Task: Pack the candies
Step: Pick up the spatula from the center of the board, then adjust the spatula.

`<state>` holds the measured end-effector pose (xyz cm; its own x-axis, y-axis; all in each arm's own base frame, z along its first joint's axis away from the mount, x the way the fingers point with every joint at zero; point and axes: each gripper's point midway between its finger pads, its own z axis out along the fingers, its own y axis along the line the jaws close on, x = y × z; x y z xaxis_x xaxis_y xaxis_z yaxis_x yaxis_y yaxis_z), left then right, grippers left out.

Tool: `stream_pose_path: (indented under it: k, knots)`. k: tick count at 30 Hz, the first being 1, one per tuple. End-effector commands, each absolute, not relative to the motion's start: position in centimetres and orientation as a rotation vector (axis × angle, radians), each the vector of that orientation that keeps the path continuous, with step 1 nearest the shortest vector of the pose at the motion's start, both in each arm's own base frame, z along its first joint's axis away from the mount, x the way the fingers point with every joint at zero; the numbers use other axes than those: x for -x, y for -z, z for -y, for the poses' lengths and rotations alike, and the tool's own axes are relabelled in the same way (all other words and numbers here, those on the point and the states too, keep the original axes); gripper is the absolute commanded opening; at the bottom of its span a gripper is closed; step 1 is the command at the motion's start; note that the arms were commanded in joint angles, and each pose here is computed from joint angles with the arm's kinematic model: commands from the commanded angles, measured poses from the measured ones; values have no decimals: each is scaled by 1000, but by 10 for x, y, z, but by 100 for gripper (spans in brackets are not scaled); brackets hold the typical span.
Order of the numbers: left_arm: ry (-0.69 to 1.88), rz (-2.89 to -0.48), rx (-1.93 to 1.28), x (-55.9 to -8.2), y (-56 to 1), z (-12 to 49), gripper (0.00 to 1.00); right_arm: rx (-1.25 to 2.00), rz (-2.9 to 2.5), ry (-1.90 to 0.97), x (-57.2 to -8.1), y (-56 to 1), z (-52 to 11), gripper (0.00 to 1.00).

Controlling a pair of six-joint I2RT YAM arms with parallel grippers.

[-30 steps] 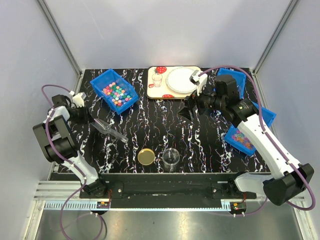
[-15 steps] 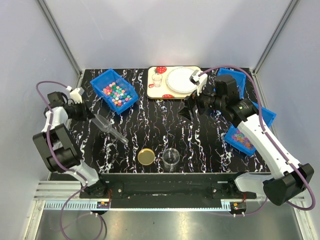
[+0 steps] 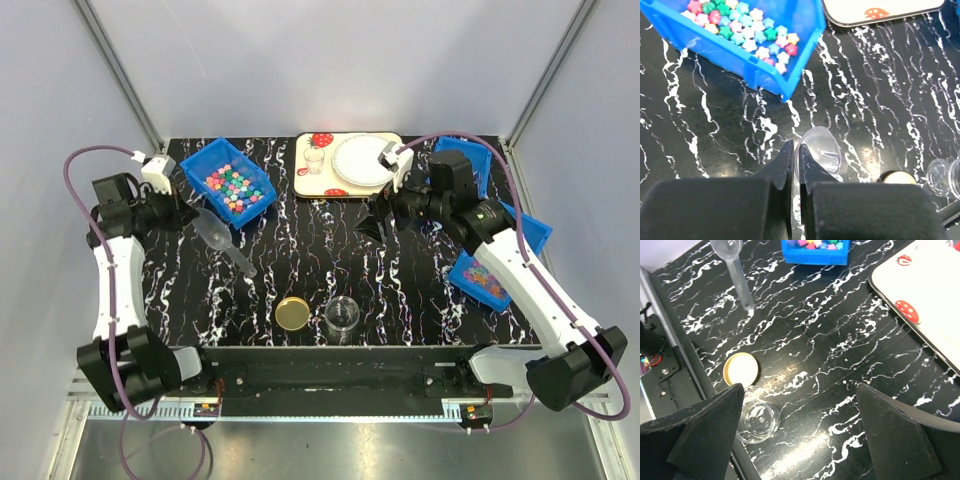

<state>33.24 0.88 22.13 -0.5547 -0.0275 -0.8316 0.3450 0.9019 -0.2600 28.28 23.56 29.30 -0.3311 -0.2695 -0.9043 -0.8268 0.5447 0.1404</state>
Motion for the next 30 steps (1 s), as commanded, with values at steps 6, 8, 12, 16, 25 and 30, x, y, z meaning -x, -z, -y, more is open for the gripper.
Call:
stream_pose_path:
  k: [6, 8, 12, 16, 25, 30]
  knots:
    - [519, -1963, -237, -320, -291, 31, 0, 949, -1738, -881, -273, -315, -254, 100]
    - [524, -1963, -239, -322, -301, 46, 0, 970, -1729, -885, -274, -316, -258, 100]
    - [574, -1927, -216, -329, -337, 69, 0, 1032, -1669, -810, -279, -323, -264, 100]
    - [680, -1967, -163, -341, -356, 86, 0, 1089, -1579, -672, -290, -330, -270, 100]
    - [849, -2068, -128, -357, -349, 131, 0, 1153, -1466, -557, -301, -336, -303, 100]
    - [949, -2080, -98, -355, -334, 141, 0, 1223, -1470, -523, -299, -319, -337, 100]
